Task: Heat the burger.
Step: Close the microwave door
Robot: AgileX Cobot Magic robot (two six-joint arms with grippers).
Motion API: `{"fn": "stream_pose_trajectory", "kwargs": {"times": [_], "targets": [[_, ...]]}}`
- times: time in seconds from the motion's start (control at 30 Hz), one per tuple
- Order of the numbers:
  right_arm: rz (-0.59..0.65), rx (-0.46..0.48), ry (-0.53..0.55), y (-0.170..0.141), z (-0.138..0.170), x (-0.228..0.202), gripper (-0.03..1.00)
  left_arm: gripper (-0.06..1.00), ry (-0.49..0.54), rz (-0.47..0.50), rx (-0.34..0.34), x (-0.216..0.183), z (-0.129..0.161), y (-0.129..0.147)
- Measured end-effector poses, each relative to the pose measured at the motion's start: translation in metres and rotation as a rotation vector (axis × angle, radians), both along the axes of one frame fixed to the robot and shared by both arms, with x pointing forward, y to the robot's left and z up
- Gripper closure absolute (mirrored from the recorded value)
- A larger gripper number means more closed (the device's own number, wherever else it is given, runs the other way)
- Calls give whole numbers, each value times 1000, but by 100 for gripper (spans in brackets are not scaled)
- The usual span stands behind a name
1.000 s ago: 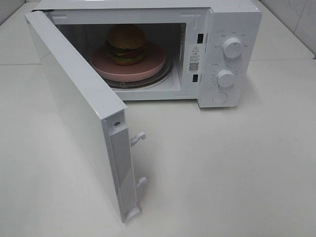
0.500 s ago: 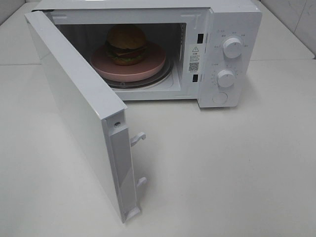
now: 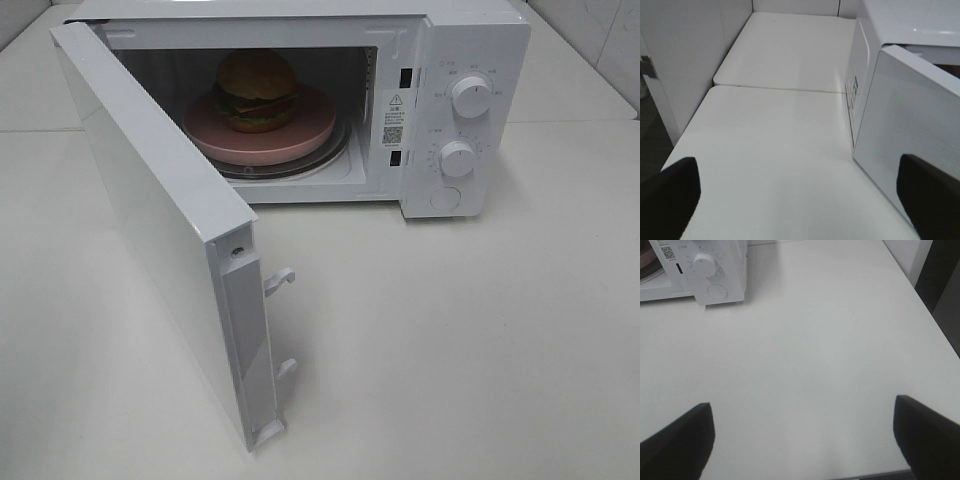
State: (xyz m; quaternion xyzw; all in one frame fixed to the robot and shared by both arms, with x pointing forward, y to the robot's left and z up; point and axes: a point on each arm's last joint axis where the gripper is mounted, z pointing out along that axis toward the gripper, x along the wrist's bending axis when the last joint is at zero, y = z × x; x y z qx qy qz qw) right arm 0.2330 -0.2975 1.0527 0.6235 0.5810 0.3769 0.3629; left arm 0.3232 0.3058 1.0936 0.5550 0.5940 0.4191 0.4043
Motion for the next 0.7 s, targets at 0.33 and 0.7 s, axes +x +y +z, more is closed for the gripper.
{"fn": "stream_pose_trajectory", "kwargs": {"times": [0.33,0.7], "targets": [[0,0,0,0,0,0,4,7,-111,12,5,54,-14,5],[0,0,0,0,0,0,4,88,-144,33,-21,97,-36,9]]}}
